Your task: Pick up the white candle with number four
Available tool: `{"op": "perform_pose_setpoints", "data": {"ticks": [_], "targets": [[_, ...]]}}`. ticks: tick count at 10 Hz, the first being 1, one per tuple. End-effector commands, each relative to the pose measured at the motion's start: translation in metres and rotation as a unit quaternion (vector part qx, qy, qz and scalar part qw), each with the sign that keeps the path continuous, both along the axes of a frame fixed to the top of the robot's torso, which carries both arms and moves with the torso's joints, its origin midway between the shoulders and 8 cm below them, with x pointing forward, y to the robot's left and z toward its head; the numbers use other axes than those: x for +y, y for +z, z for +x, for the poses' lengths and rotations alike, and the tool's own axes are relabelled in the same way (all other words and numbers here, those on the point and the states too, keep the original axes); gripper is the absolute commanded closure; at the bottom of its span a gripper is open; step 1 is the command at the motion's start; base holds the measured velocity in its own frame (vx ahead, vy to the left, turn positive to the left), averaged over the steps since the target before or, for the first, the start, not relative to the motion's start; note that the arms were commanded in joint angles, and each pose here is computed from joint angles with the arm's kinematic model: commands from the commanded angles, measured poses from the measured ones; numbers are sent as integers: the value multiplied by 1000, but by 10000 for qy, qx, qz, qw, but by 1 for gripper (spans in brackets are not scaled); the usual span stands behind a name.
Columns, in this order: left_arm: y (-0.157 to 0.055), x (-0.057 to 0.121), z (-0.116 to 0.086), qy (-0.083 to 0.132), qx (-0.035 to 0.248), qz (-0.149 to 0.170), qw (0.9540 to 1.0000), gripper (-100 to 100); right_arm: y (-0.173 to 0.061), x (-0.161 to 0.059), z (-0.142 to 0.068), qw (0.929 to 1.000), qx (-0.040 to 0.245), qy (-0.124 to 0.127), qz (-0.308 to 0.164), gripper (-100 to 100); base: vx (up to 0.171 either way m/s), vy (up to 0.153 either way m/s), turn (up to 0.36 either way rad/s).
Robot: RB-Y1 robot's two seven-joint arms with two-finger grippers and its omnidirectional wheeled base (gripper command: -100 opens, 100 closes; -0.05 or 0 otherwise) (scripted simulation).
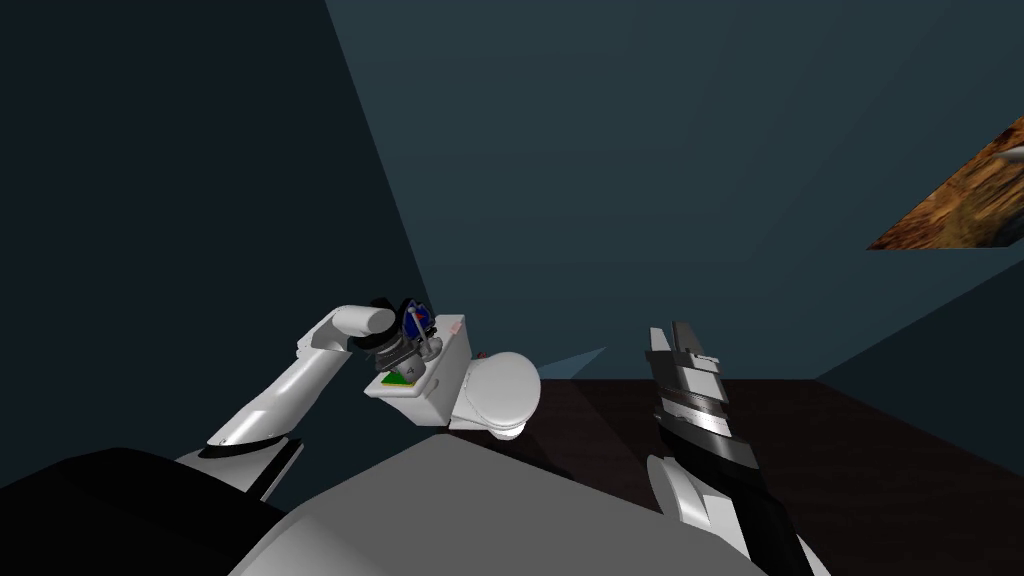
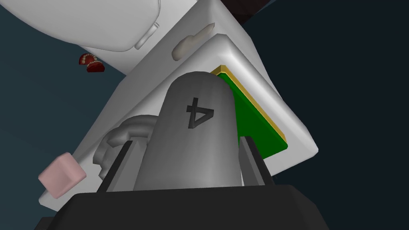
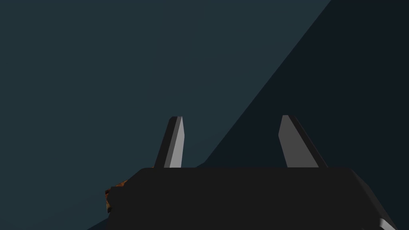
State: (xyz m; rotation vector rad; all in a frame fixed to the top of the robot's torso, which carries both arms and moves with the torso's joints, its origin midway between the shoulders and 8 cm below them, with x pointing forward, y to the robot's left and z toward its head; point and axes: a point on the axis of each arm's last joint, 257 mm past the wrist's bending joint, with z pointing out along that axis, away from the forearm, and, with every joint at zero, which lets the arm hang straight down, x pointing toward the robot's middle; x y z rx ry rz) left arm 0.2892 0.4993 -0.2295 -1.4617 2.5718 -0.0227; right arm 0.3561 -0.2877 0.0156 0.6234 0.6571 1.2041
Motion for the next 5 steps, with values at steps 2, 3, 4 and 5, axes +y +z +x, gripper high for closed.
{"op": "perform_pose_setpoints", "data": {"ticks": [2,3,4,5], "targets": [[0,0,0,-5,0,0,10000,100,0,0,0,10000,0,0,0,0,0,0,0],[0,0,0,-5,-1,-1,10000,100,0,0,0,10000,0,0,0,0,0,0,0],[0,0,0,-4,-3,-2,10000,100,0,0,0,10000,0,0,0,0,0,0,0],[0,0,0,-3,-3,-2,10000,0,0,0,0,10000,0,0,0,0,0,0,0]]}}
